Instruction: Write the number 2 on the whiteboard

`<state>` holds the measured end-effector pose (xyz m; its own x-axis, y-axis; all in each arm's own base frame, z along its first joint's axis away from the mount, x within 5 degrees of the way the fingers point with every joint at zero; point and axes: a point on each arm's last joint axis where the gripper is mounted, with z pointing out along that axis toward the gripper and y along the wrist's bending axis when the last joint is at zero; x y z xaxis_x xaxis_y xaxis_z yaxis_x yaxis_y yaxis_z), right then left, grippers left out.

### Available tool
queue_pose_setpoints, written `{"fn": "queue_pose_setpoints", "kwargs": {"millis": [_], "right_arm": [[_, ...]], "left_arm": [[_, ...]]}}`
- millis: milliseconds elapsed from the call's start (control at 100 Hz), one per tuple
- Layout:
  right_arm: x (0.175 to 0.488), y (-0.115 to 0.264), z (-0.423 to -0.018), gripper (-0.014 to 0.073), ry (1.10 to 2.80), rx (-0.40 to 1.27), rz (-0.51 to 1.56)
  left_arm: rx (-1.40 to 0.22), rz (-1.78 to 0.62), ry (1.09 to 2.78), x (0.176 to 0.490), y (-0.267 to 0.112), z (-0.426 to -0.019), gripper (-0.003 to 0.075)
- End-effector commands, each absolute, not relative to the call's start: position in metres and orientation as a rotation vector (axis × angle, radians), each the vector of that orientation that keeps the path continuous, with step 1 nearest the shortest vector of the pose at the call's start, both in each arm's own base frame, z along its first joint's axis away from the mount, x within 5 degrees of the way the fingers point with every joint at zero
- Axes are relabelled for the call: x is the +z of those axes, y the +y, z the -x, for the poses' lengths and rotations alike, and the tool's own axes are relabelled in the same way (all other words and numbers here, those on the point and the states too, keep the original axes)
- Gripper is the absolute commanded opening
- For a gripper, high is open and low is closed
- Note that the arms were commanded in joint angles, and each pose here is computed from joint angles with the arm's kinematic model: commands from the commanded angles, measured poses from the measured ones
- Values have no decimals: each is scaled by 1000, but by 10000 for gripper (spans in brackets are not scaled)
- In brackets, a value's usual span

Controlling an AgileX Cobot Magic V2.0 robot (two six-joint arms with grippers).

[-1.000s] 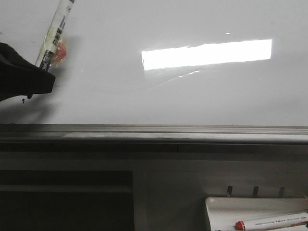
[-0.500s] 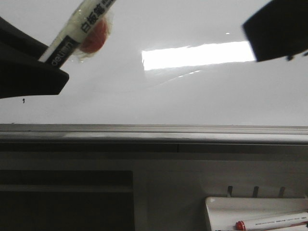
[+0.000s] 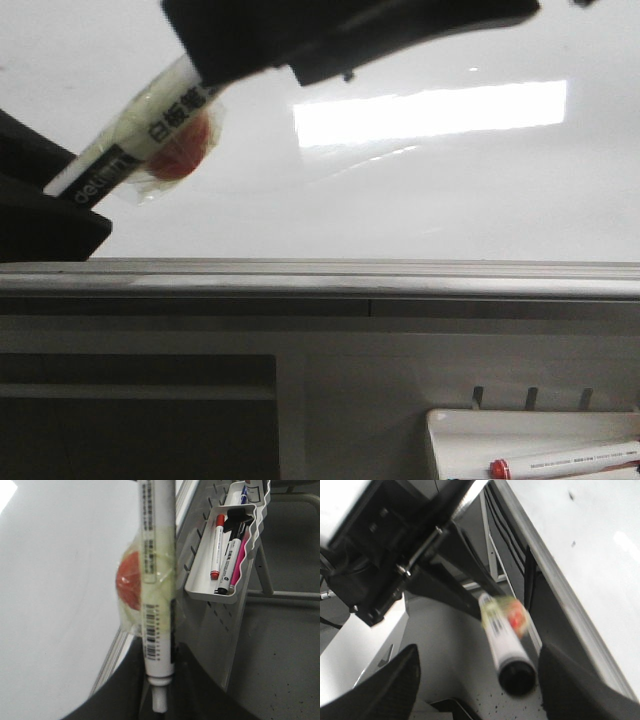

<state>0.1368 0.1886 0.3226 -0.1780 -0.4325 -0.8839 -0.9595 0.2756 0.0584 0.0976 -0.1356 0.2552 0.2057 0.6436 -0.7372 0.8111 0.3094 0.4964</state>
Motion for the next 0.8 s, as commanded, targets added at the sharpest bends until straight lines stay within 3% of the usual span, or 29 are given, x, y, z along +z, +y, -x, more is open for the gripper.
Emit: {"fn": "queue_pose_setpoints", "kwargs": {"millis": [0, 270, 340, 400, 410, 450, 610, 680, 790], "right_arm": [[343, 195, -140, 451, 1682, 851, 1222], [338, 202, -147, 428, 1709, 861, 1224], [337, 203, -148, 312, 1715, 861, 1226], [336, 204, -148, 92, 1717, 861, 1227], [336, 204, -148, 92, 1717, 861, 1227], [336, 204, -148, -78, 1717, 861, 1227], [336, 204, -149, -71, 1721, 863, 1226], [335, 204, -148, -71, 1722, 866, 1230], [335, 204, -148, -71, 1723, 871, 1237]], "left_arm": [[-243, -1355, 1428, 270, -140, -96, -20], [-243, -1355, 1428, 270, -140, -96, -20], [-243, -1355, 1428, 270, -140, -96, -20], [-243, -1355, 1428, 270, -140, -96, -20], [-243, -1355, 1428, 270, -140, -96, -20], [-243, -1355, 1428, 270, -140, -96, -20], [-242, -1354, 1426, 271, -140, -97, -14], [-231, -1361, 1415, 272, -140, -97, 54], [-217, -1350, 1395, 278, -137, -96, 308]]}}
